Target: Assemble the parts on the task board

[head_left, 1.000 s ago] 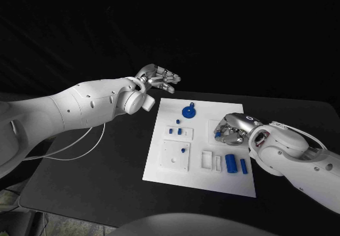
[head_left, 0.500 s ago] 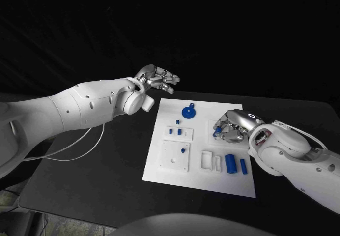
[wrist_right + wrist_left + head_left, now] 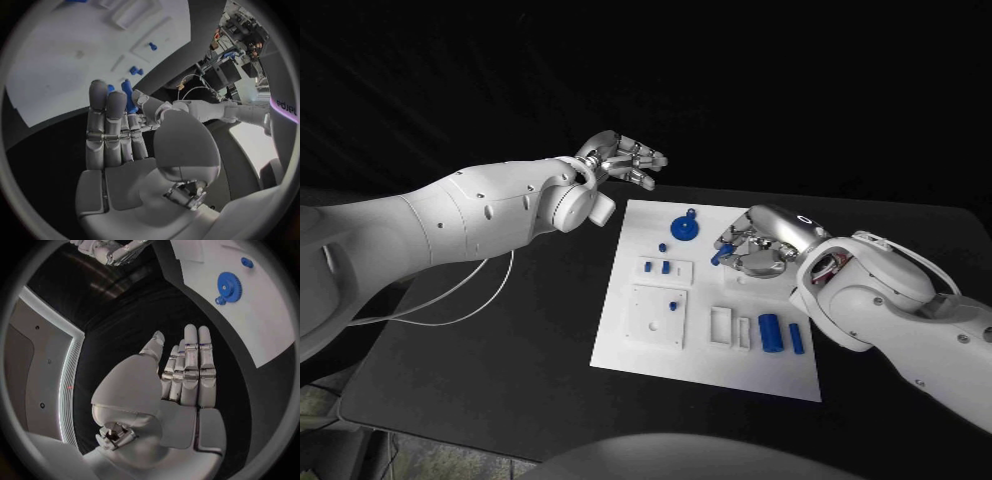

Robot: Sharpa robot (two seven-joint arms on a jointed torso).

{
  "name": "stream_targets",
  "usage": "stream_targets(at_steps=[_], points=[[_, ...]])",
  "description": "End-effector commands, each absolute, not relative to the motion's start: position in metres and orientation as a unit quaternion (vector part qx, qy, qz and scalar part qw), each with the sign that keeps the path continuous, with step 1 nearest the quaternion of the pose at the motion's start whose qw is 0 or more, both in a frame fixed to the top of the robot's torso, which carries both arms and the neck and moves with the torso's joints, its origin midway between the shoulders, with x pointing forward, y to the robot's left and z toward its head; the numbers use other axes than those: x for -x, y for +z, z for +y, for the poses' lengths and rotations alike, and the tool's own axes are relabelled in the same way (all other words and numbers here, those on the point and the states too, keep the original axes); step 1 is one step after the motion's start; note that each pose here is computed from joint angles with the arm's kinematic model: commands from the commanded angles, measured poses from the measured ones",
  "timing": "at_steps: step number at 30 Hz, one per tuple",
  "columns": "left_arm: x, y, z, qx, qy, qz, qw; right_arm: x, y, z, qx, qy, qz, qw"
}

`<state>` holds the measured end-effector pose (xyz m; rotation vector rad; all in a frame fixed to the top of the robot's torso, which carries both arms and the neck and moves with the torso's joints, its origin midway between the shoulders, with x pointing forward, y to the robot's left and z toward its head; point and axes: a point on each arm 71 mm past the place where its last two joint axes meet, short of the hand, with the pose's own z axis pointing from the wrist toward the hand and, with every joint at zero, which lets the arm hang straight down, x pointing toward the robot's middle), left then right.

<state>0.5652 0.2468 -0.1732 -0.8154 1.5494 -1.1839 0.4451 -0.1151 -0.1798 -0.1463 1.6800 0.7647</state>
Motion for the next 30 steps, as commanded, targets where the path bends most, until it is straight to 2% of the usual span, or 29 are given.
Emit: stream_targets(at_steps=[1, 9, 15, 23, 30], points=[[-0.565, -0.172, 0.246, 0.332, -0.492, 0.639, 0.489, -0.438, -0.18, -0.097, 0.089, 0.349, 0.716, 0.598], [-0.566, -0.173, 0.243, 0.33, -0.494, 0.64, 0.487, -0.419, -0.195, -0.051, 0.14, 0.372, 0.709, 0.582], [-0.566, -0.173, 0.238, 0.328, -0.497, 0.641, 0.484, -0.407, -0.208, -0.028, 0.167, 0.382, 0.71, 0.567], [-0.566, -0.173, 0.237, 0.327, -0.498, 0.642, 0.482, -0.397, -0.224, -0.015, 0.2, 0.375, 0.713, 0.557], [-0.566, -0.173, 0.237, 0.327, -0.498, 0.643, 0.481, -0.395, -0.238, -0.015, 0.215, 0.356, 0.724, 0.55]])
